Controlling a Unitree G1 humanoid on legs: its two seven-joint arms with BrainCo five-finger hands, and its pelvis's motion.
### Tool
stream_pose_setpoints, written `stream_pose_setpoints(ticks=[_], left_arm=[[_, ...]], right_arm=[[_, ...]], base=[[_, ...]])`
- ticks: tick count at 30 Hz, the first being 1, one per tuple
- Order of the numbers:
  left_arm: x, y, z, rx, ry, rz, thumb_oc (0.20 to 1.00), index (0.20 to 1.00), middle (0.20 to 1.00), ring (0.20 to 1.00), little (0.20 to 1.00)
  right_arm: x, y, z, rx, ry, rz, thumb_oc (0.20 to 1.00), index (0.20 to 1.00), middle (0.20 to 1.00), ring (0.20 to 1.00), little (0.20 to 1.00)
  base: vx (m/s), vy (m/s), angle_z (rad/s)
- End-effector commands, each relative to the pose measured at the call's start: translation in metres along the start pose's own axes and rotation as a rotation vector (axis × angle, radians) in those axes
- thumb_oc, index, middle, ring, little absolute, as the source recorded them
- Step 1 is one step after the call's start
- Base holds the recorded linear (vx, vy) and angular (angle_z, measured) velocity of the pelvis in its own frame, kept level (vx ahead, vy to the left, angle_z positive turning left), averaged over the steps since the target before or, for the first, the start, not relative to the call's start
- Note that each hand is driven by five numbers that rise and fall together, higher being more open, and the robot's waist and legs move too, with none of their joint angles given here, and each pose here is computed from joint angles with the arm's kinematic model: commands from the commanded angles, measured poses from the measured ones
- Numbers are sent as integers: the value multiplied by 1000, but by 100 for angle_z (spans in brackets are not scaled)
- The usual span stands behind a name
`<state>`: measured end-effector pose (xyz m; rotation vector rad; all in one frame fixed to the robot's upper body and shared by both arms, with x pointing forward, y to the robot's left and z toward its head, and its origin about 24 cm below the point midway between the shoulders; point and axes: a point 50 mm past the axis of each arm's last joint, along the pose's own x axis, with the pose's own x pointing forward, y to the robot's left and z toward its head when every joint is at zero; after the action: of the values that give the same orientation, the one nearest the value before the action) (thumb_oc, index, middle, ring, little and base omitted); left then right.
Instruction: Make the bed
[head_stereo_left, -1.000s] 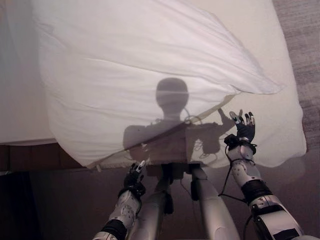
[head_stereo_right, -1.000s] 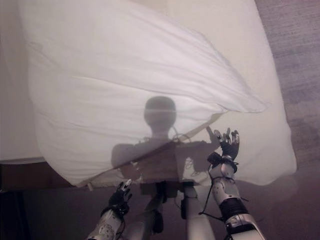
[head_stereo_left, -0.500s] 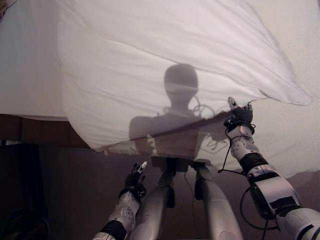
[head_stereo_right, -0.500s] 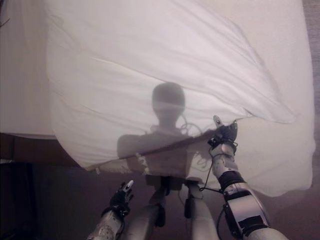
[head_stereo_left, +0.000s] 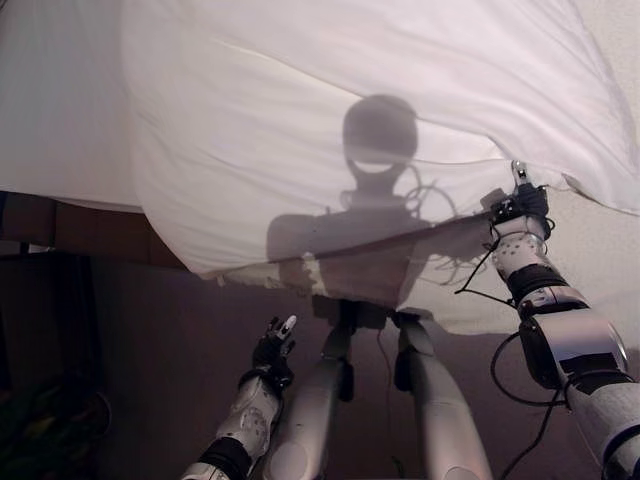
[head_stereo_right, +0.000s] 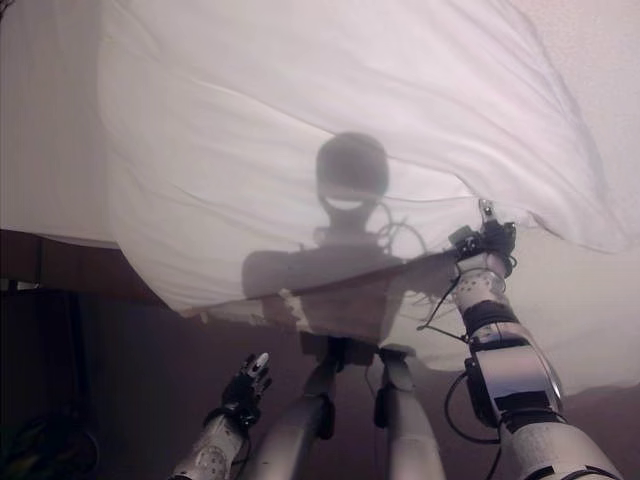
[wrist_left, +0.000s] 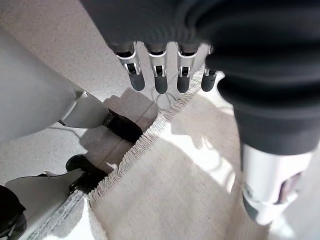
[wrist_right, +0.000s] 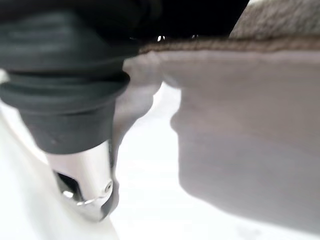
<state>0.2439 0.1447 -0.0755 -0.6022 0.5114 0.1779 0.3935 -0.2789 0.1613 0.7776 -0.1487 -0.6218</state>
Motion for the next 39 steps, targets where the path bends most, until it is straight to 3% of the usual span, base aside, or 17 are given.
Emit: stream_pose_setpoints(ticks=[1,10,19,24,25,32,39], left_arm=[[-1,-1,0,32,8,-18,1000,1000,1000,1000,1000],[-3,-14,10,31,-32,-84,1000,1000,1000,1000,1000],[-32,-47,19,-21,-19,-399,1000,1000,1000,1000,1000],[-48,-65,17,30,63,-579,1000,1000,1000,1000,1000],[-54,-80,13,1,111,-652,1000,1000,1000,1000,1000],[-53,-107,2,-68,200,-692,1000,1000,1000,1000,1000],[-35,-133,0,-205,240,-631,1000,1000,1000,1000,1000]], right_arm=[[-4,72,64,30,-205,193,200,200,200,200,200],[-7,83,71,-37,-227,210,200,200,200,200,200],[-12,85,58,-65,-204,276,200,200,200,200,200],[-29,106,41,-3,-172,402,200,200,200,200,200],[-38,113,34,29,-164,465,200,200,200,200,200],[-60,121,22,86,-159,584,200,200,200,200,200],[-83,118,6,160,-123,674,200,200,200,200,200]], base=[[0,0,0],[-5,-4,2],[-19,-5,5],[-19,12,-1],[-30,13,-7],[-15,14,-11],[-5,14,-14]])
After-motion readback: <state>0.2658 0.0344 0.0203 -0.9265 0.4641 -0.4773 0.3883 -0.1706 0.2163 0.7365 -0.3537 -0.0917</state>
